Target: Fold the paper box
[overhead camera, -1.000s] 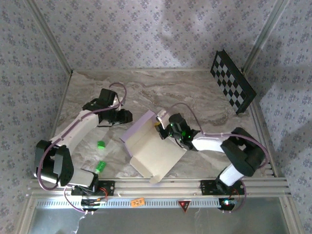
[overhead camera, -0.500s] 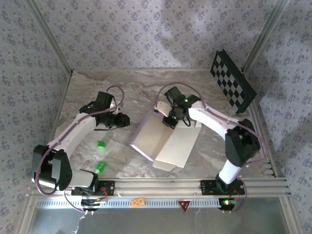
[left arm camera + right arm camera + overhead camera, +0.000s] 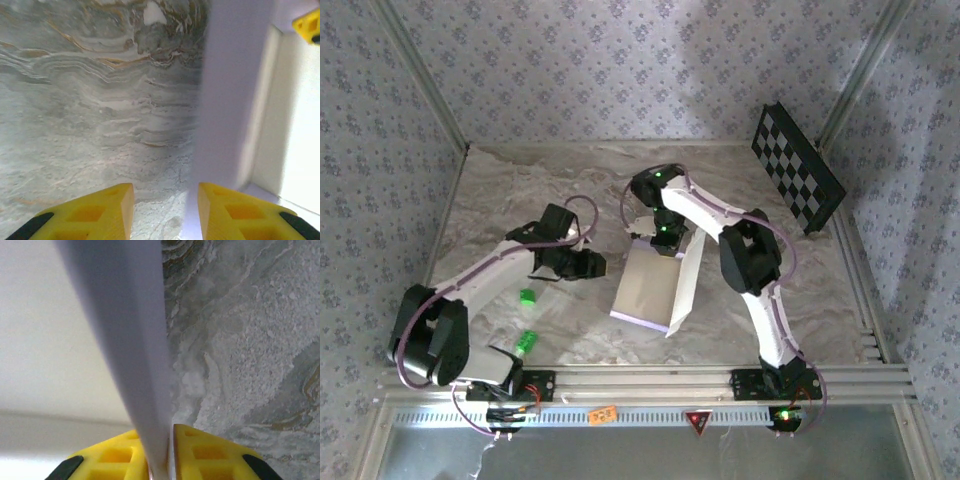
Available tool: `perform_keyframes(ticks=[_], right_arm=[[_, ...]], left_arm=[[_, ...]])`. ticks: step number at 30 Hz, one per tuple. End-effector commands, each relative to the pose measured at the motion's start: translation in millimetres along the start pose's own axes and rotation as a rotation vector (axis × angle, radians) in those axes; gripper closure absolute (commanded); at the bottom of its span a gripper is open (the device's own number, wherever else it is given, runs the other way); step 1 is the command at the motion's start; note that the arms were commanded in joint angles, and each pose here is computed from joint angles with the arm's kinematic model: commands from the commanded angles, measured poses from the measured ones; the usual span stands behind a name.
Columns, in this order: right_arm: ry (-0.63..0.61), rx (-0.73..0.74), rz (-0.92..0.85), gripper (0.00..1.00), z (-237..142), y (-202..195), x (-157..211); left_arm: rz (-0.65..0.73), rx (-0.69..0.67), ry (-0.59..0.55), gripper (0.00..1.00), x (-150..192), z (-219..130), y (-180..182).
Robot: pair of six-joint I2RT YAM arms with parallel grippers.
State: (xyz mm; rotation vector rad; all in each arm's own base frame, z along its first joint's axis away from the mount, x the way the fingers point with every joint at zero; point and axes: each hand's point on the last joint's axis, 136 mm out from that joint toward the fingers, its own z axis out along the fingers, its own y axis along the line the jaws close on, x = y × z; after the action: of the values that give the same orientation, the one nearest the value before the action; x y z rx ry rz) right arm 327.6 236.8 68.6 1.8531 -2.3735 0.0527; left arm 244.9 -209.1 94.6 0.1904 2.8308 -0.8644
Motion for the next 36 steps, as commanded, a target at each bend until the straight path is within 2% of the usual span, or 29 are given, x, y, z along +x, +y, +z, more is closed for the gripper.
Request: perform_keyframes(ticks=[1, 6, 11, 16, 18, 21, 29, 32, 36], right_arm=[[0.008, -0.016, -0.029, 0.67, -14.6, 4.4, 0.6], [-0.288, 0.094, 0.067, 0.53, -76.8, -7.1, -35.0], [-0.575, 0.14, 0.276, 0.48, -146.9, -12.4, -45.6], [-0.745, 0.162, 0.652, 0.54, -193.3, -15.5, -25.9], [-0.761, 0.161, 0.78, 0.58, -200.4, -11.8, -9.6], [-0.749, 0.166, 0.916, 0.57, -201.7, 2.7, 16.5], [-0.671, 0.274, 1.146, 0.41, -187.9, 55.3, 85.5], [-0.649, 0.295, 1.189, 0.38, -183.0, 72.7, 97.4], [-0.633, 0.221, 1.225, 0.4, -166.7, 90.5, 87.9]], left_arm=[[-0.011, 0.018, 0.012, 0.61, 1.5, 14.4, -2.5], [-0.01, -0.007, 0.025, 0.61, 4.0, 22.1, 4.1], [-0.005, -0.026, 0.049, 0.61, 7.7, 28.2, 10.2], [0.003, -0.013, 0.076, 0.63, 11.3, 37.5, 7.8], [0.007, -0.004, 0.087, 0.63, 12.4, 40.9, 5.4], [0.015, -0.001, 0.101, 0.64, 13.0, 46.2, 3.2], [0.019, 0.016, 0.129, 0.65, 16.7, 54.3, -0.1], [0.023, 0.022, 0.135, 0.65, 18.2, 55.6, -3.5], [0.021, 0.005, 0.114, 0.65, 16.1, 52.8, -3.7]])
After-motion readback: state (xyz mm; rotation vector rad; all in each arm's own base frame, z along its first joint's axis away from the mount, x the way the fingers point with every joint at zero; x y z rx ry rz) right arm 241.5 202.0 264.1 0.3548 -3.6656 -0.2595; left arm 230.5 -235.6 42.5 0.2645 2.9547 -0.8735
